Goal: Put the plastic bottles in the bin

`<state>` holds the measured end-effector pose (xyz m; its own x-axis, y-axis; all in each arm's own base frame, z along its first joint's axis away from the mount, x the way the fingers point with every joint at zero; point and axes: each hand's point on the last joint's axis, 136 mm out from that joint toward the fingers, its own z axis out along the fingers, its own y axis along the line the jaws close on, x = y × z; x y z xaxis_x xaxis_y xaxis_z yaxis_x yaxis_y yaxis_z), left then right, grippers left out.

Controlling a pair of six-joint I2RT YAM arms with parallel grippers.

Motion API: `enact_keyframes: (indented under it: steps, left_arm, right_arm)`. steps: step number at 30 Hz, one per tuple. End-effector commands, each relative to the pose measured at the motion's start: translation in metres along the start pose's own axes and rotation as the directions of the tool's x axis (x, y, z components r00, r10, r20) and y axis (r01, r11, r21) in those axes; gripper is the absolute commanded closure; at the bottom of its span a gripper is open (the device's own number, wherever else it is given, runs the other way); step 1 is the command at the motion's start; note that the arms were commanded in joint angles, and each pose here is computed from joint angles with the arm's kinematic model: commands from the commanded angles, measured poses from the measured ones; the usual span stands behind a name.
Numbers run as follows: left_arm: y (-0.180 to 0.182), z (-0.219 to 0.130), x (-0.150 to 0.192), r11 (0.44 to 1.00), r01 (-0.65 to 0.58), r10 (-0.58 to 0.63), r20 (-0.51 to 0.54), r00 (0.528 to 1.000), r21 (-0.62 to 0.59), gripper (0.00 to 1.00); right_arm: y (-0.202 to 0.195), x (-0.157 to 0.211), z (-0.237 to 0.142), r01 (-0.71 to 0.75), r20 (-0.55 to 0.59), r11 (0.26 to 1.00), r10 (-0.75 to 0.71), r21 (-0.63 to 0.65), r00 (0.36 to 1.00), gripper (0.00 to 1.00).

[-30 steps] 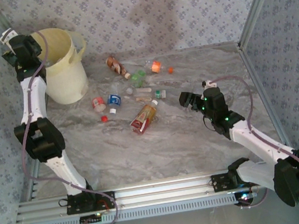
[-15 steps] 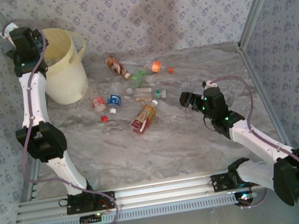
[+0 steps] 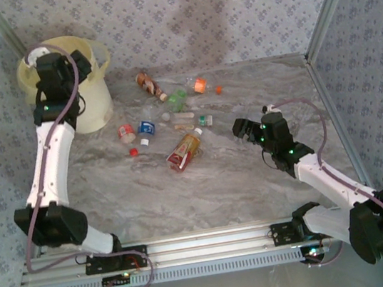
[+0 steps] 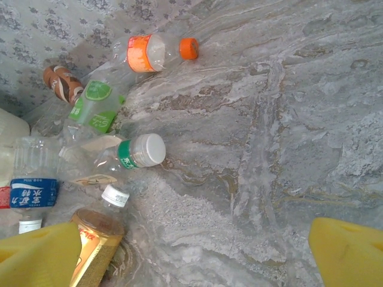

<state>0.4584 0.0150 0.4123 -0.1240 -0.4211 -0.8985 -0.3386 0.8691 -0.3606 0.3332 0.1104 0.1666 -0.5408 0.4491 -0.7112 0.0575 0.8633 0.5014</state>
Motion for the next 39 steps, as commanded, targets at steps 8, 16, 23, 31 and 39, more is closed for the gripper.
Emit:
enact_keyframes:
  steps: [8,16,23,31,39]
  left_arm:
    - [0.006,-0.057,0.123,0.998,-0.068,0.068,-0.270,0.961,0.007,0.02]
    - [0.027,-0.042,0.217,0.989,-0.144,0.142,-0.527,0.838,0.038,0.02]
    - [0.037,-0.009,0.269,0.991,-0.130,0.112,-0.620,0.777,0.016,0.02]
    - [0.053,0.035,0.311,0.979,-0.188,0.093,-0.661,0.745,-0.074,0.13]
    - [0.055,0.057,0.332,0.982,-0.185,0.112,-0.684,0.721,-0.035,0.22]
  right_arm:
    - [0.018,-0.007,-0.007,0.017,0.023,0.995,-0.014,-0.100,1.000,0.00]
    - [0.015,-0.004,-0.006,0.017,0.013,0.996,-0.016,-0.090,1.000,0.00]
    - [0.014,-0.004,-0.006,0.017,0.017,0.996,-0.016,-0.082,1.000,0.00]
    - [0.012,-0.005,-0.007,0.017,0.021,0.997,-0.015,-0.072,1.000,0.00]
    - [0.007,-0.002,-0.011,0.016,0.015,0.999,-0.016,-0.052,1.000,0.00]
